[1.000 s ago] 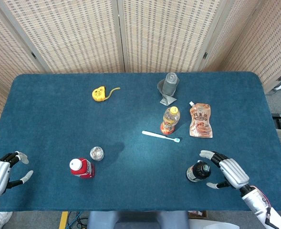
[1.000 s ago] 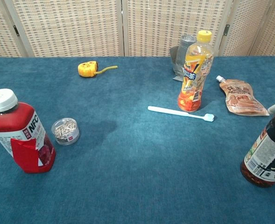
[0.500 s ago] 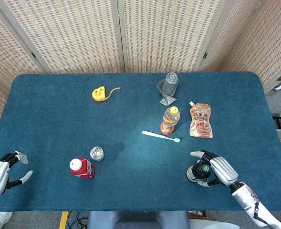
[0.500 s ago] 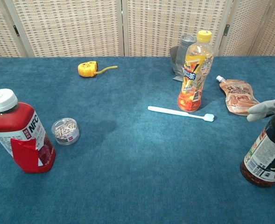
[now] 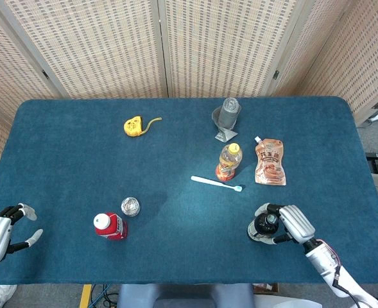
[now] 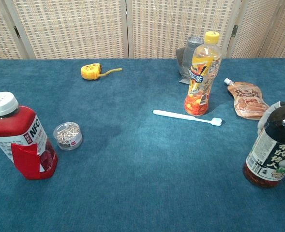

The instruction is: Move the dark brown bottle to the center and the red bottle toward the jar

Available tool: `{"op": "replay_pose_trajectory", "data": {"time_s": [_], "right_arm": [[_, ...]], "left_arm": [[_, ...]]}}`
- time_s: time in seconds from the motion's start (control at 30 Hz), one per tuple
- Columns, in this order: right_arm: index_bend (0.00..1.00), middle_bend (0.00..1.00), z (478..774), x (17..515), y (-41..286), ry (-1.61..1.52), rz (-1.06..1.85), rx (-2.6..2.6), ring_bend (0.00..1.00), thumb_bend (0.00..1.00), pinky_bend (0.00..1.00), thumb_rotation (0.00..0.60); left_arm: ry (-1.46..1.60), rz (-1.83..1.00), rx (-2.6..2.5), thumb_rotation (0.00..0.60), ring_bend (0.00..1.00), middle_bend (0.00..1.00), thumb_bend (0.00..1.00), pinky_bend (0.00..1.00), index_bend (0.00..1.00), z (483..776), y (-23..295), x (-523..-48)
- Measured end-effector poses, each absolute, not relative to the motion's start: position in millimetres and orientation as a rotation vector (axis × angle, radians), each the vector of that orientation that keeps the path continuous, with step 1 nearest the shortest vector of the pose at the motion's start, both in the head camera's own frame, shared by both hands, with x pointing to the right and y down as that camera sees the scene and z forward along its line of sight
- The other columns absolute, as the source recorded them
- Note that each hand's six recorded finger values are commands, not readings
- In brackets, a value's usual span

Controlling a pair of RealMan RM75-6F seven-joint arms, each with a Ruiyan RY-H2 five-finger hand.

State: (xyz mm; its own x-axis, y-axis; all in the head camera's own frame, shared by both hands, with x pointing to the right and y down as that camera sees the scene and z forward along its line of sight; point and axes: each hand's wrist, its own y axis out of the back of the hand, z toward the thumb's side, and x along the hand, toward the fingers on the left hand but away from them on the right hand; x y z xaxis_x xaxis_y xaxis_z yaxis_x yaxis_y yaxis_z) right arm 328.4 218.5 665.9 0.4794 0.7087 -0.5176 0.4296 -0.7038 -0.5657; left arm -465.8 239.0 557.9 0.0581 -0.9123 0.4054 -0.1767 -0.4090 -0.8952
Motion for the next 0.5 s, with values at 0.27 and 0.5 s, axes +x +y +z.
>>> {"op": "replay_pose_trajectory", "data": {"time_s": [0.27,0.5], "right_arm": [[0.54,0.59,665.7,299.1,197.8,-0.897,1.023,-2.368,0.54,0.00,0.58,0.600],[0.54,0.59,674.4,261.2,171.8,-0.829,0.993,-2.360,0.54,0.00,0.58,0.600]], "left_arm": [[1.111,-1.403,-1.667,0.600,0.39,0.42,0.20,0.59,0.51,556.2,237.5,-467.9],[1.128,-1.398,-1.666,0.600,0.39,0.43,0.20,0.59,0.51,553.5,236.1,-470.2]]}}
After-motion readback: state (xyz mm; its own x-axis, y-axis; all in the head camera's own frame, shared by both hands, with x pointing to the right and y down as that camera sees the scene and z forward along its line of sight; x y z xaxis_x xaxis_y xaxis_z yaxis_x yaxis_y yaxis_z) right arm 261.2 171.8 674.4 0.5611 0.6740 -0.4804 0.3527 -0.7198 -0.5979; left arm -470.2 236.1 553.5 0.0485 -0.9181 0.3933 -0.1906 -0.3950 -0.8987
